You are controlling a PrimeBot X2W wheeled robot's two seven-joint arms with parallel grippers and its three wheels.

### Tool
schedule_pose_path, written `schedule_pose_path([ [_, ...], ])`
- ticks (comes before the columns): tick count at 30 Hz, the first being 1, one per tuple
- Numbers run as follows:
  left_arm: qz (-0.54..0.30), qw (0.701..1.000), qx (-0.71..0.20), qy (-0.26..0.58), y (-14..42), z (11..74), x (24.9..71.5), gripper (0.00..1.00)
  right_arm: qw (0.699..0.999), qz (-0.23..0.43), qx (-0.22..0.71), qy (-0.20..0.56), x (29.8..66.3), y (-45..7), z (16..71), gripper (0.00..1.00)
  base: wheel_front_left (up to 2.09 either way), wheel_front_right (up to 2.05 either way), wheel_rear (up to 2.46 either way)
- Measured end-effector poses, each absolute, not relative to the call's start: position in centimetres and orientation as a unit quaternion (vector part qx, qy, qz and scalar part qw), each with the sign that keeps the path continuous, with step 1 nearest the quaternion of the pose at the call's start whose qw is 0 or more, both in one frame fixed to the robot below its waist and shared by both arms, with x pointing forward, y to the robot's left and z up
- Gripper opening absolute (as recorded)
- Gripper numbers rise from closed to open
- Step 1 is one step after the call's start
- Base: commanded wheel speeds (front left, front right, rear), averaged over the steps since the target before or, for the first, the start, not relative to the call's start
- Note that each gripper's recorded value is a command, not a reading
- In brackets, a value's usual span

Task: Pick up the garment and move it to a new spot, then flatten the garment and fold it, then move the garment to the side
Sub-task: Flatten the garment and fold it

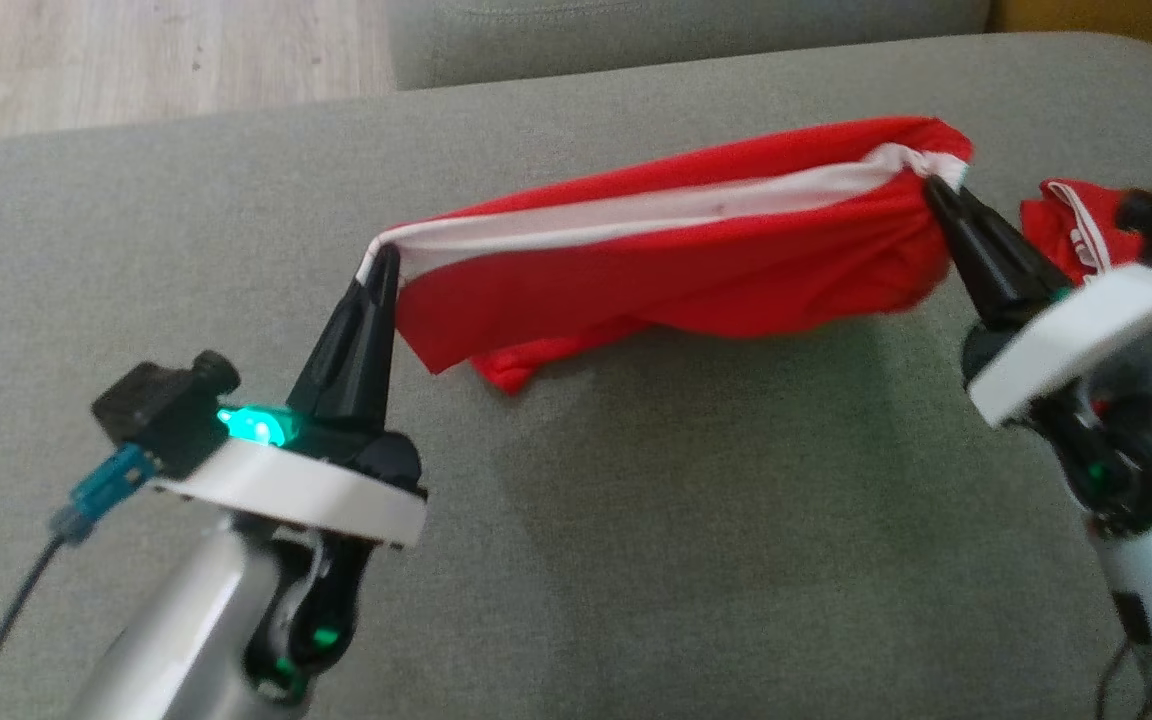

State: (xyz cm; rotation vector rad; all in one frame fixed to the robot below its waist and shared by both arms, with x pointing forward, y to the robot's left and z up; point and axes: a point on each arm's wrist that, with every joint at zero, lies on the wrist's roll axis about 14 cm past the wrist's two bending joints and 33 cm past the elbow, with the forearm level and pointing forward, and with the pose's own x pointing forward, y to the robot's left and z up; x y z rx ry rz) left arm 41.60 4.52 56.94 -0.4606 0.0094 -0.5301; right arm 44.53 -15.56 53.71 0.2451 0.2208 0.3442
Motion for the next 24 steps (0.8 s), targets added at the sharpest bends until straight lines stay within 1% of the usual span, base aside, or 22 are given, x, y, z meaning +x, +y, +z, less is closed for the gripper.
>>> schedule_pose_path([
  [2, -0.273, 0.933, -0.233, 0.028, 4.4, 56.9, 40.9, 0.0, 0.971, 0.169, 0.124, 0.11, 43.8, -16.0, 54.0, 0.0, 0.0, 0.0, 0.0],
  [5, -0.284, 0.927, -0.241, 0.053, 4.2, 56.5, 40.8, 0.0, 0.972, 0.168, 0.125, 0.11, 43.8, -16.4, 54.5, 0.0, 0.0, 0.0, 0.0],
  [8, -0.284, 0.925, -0.242, 0.07, 4.7, 56.1, 43.0, 0.0, 0.971, 0.173, 0.127, 0.108, 45.4, -16.0, 55.1, 0.0, 0.0, 0.0, 0.0],
  [10, -0.285, 0.931, -0.22, 0.064, 4.8, 56.3, 45.5, 0.0, 0.971, 0.183, 0.123, 0.094, 47.6, -15.2, 56.1, 0.0, 0.0, 0.0, 0.0],
  [12, -0.279, 0.939, -0.197, 0.037, 5.4, 57.4, 49.1, 0.0, 0.975, 0.188, 0.11, 0.053, 50.7, -14.7, 58.5, 0.0, 0.0, 0.0, 0.0],
  [14, -0.268, 0.948, -0.17, -0.009, 5.9, 59.2, 52.5, 0.0, 0.978, 0.188, 0.091, -0.006, 53.7, -14.4, 61.5, 0.0, 0.0, 0.0, 0.0],
  [17, -0.249, 0.955, -0.14, -0.083, 6.7, 62.3, 56.4, 0.0, 0.976, 0.184, 0.069, -0.096, 56.8, -14.2, 65.6, 0.0, 0.0, 0.0, 0.0],
  [20, -0.237, 0.954, -0.12, -0.138, 7.0, 64.3, 58.0, 0.0, 0.969, 0.191, 0.054, -0.151, 58.2, -13.5, 67.3, 0.0, 0.0, 0.0, 0.0],
  [24, -0.228, 0.95, -0.087, -0.193, 7.8, 66.1, 57.8, 0.0, 0.96, 0.205, 0.038, -0.188, 58.0, -12.6, 67.4, 0.0, 0.0, 0.0, 0.0],
])
